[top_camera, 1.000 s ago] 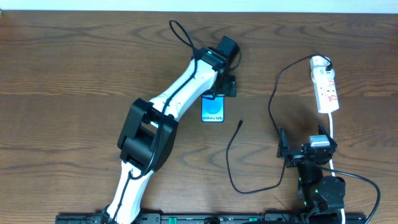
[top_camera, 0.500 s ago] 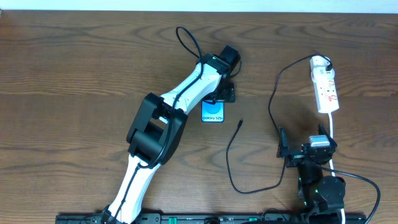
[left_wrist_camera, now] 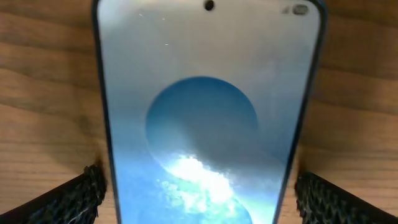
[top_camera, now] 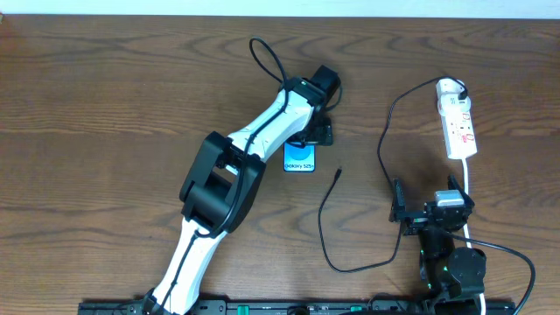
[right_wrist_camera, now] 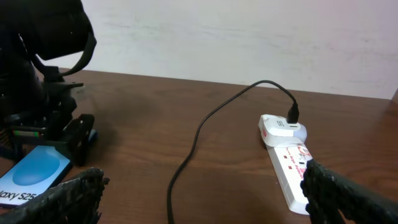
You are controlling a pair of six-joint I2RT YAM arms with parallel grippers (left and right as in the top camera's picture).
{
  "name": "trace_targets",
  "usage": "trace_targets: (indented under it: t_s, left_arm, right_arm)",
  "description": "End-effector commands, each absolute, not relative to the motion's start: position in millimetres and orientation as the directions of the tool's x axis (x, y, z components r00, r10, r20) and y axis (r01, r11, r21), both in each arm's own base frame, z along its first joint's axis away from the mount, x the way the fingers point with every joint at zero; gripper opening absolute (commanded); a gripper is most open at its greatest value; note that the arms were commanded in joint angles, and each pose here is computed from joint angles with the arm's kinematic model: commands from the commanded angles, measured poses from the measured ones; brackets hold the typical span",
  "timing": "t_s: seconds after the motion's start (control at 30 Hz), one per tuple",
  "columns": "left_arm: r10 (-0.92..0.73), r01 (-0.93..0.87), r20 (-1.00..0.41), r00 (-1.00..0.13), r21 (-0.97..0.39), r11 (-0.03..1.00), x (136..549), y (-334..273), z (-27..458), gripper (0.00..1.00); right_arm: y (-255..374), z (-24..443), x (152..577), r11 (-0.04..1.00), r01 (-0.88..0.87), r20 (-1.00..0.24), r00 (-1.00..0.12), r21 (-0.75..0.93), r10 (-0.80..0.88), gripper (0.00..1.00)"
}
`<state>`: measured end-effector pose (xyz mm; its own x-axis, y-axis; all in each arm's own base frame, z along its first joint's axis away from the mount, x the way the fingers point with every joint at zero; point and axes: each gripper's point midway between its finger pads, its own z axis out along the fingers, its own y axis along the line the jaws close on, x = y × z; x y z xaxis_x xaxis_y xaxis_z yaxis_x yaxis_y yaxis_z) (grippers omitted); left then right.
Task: Plug charger to phone and switch on socket
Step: 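Lower the left gripper and close it on the phone's long edges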
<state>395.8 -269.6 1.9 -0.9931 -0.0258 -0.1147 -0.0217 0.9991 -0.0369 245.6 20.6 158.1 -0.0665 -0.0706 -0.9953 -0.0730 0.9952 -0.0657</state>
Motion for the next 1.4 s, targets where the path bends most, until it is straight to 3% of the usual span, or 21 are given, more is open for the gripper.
trace_targets:
  t_s: [0.0, 0.53, 0.9, 1.37]
  left_arm:
    - [-0.034, -0.03, -0.11, -0.993, -0.032, 0.999, 392.4, -270.5, -0.6, 0.99]
    - [-0.027, -0.026, -0.09, -0.996, -0.012, 1.0, 387.2, -266.2, -1.0, 0.99]
    - [-0.024, -0.024, -0.096, -0.995, -0.006, 1.0, 388.2, -265.3, -0.9, 0.81]
    - [-0.051, -0.05, -0.099, -0.994, -0.01, 0.999, 395.0, -255.2, 4.0, 0.74]
  right_arm:
    - [21.6, 157.6, 245.3, 0.995, -0.076, -0.995, -0.066, -0.064, -0.069, 0.99]
    - [21.6, 157.6, 245.3, 0.995, -0.076, -0.995, -0.066, -0.064, -0.069, 0.99]
    - [21.6, 157.6, 245.3, 0.995, -0.076, -0.995, -0.066, -0.064, -0.069, 0.99]
    - [21.6, 157.6, 245.3, 0.995, -0.076, -0.995, -0.066, -0.064, -0.069, 0.99]
